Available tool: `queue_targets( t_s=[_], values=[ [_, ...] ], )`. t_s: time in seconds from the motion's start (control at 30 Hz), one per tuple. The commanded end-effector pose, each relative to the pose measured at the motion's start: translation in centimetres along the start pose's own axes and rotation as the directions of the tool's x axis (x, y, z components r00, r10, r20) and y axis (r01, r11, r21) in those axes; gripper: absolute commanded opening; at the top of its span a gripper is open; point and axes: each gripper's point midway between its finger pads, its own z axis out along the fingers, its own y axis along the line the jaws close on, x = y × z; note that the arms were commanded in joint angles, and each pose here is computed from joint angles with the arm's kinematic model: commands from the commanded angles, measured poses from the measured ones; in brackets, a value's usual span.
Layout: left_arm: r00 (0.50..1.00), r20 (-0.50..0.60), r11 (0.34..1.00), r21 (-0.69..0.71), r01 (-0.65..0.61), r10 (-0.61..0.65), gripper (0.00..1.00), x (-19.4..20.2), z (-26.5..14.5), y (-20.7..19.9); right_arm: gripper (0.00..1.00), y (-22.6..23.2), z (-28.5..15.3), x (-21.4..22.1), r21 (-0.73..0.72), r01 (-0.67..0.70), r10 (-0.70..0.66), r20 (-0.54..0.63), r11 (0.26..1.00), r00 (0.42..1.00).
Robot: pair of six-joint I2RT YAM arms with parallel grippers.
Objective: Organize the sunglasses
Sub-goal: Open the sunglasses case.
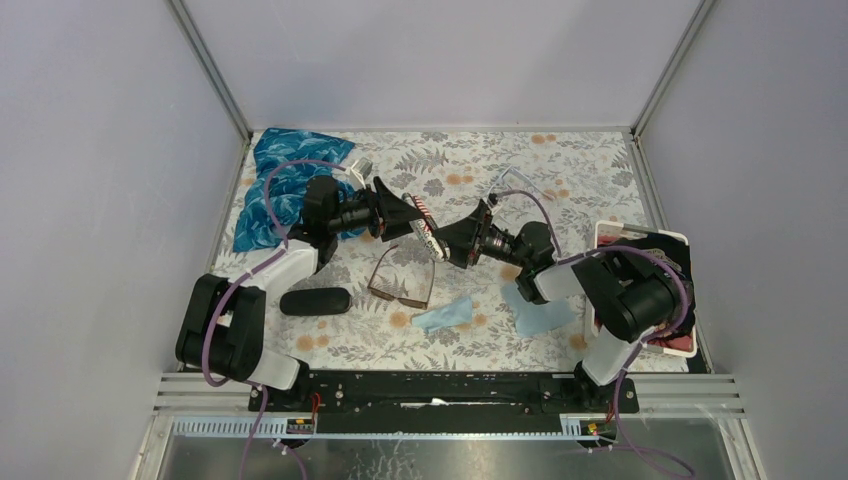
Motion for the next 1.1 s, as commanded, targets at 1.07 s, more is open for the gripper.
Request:
queue_targets(
  t_s=[1.07],
  values=[
    [0.929,-0.004,0.914,0.182,-0.362,0.369,0.00,1.9,-2.1,-4.4,0.22,4.5,-1.2,-2.1,-0.232,-0.351,0.378,0.084,0.907,0.922]
  ],
)
